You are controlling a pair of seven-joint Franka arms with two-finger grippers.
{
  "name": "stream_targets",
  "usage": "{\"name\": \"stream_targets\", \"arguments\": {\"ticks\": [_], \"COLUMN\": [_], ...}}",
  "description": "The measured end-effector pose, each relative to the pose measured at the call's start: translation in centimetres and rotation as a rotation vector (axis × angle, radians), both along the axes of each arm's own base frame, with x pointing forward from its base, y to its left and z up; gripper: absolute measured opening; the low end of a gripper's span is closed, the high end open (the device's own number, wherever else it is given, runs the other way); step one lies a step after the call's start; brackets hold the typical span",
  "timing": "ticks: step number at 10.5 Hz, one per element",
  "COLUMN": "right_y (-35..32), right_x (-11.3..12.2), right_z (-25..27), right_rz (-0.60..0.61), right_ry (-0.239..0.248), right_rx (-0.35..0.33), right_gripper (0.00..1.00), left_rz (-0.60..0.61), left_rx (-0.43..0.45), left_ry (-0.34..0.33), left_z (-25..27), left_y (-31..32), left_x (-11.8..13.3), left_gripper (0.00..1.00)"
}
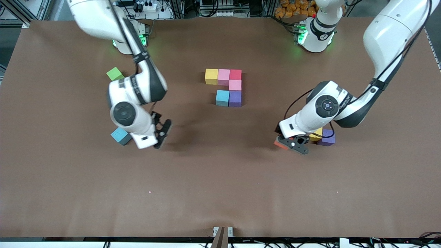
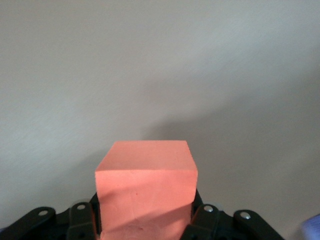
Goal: Form number 2 with 11 blocks
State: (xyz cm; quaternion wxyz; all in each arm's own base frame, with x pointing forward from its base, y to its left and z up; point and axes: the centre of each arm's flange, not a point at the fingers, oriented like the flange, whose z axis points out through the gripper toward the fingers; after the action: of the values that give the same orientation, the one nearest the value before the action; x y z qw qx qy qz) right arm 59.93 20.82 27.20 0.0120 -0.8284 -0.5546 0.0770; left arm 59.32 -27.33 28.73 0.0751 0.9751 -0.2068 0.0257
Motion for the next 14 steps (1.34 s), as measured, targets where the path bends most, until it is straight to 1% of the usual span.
{"name": "stream_targets", "arguments": {"ticks": [2,3,5,7,9,11,14], "right_y": [-2.4,-3.3,-5.2,-7.4,-8.1,-6.9,-4.7], "right_x": [-0.8,-1.7,-3.8,-5.0,-5.2,-5.3,-5.8], "right_z": [-2.1,-3.0,-4.2,-5.1,-5.6,-5.5,-5.7], "right_rz": [0.031,0.031,0.051,0.107,0.161,0.202,0.246], "right_ry": [-0.011,-0.020,-0.030,-0.067,-0.114,-0.137,-0.153], "right_rx": [0.009,0.012,0.023,0.039,0.047,0.056,0.062], "right_gripper": [1.00,1.00,1.00,1.00,1.00,1.00,1.00], "left_rz": [0.098,0.152,0.274,0.427,0.609,0.800,1.110], "left_rx": [-0.012,-0.002,0.006,-0.006,-0.017,-0.015,-0.003], "left_ry": [0.003,0.010,0.040,0.065,0.100,0.144,0.203], "left_z": [1.7,1.5,0.7,1.2,1.7,1.6,1.2], "left_y": [-5.9,-9.2,-15.4,-20.3,-23.6,-27.4,-31.9], "left_x": [-0.9,-2.1,-5.3,-8.5,-11.4,-15.8,-22.2], "left_gripper": [0.62,0.62,0.62,0.62,0.62,0.62,0.62]}}
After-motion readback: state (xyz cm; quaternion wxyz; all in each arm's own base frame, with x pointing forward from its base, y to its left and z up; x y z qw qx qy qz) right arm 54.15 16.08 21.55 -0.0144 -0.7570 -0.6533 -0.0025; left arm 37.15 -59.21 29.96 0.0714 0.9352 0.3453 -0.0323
